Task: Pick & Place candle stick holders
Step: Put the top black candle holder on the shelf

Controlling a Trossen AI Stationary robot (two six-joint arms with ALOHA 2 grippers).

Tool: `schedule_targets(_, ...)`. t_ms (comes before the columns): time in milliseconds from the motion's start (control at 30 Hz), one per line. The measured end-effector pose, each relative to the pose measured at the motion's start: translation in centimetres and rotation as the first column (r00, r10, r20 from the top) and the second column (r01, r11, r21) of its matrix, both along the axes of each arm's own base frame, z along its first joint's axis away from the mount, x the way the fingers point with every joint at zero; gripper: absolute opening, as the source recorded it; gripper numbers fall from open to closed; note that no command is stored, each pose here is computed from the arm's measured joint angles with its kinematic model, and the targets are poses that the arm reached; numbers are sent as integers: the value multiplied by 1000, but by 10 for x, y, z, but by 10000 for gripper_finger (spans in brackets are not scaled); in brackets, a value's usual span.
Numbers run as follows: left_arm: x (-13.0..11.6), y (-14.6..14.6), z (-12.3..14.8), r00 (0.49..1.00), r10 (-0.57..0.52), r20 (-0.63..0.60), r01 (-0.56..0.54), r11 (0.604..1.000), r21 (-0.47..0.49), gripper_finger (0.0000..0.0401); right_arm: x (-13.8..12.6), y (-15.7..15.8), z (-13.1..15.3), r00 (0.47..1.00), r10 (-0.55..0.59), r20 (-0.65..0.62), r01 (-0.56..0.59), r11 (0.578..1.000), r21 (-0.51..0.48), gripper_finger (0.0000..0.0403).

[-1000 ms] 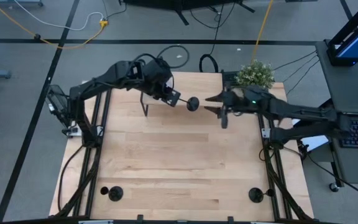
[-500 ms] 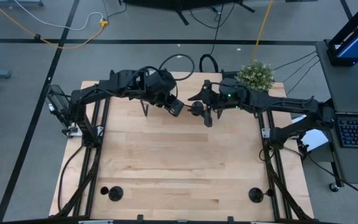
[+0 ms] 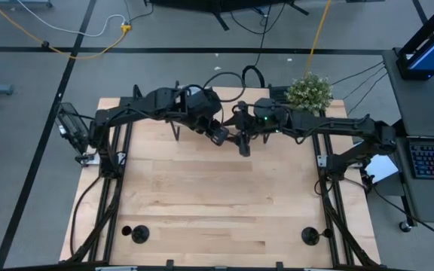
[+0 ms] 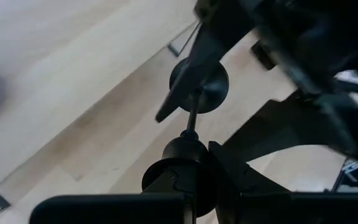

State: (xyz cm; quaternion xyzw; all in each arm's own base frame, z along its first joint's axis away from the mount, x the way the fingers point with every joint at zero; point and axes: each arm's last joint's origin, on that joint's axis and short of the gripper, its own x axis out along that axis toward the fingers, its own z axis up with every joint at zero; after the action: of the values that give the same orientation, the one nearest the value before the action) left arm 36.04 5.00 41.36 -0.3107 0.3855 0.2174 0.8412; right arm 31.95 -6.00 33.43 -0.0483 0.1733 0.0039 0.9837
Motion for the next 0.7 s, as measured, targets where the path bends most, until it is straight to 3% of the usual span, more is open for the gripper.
schedule_targets(300, 2, 0, -3, 1000, -14, -10, 14, 1000, -19, 22, 3, 0, -5, 1000, -2, -21, 2, 1000, 13, 170)
schedule_targets(700, 2, -1, -3, 1000, -22, -5, 22, 999, -31, 22, 2, -1, -7, 999, -12, -44, 13, 999, 38, 58)
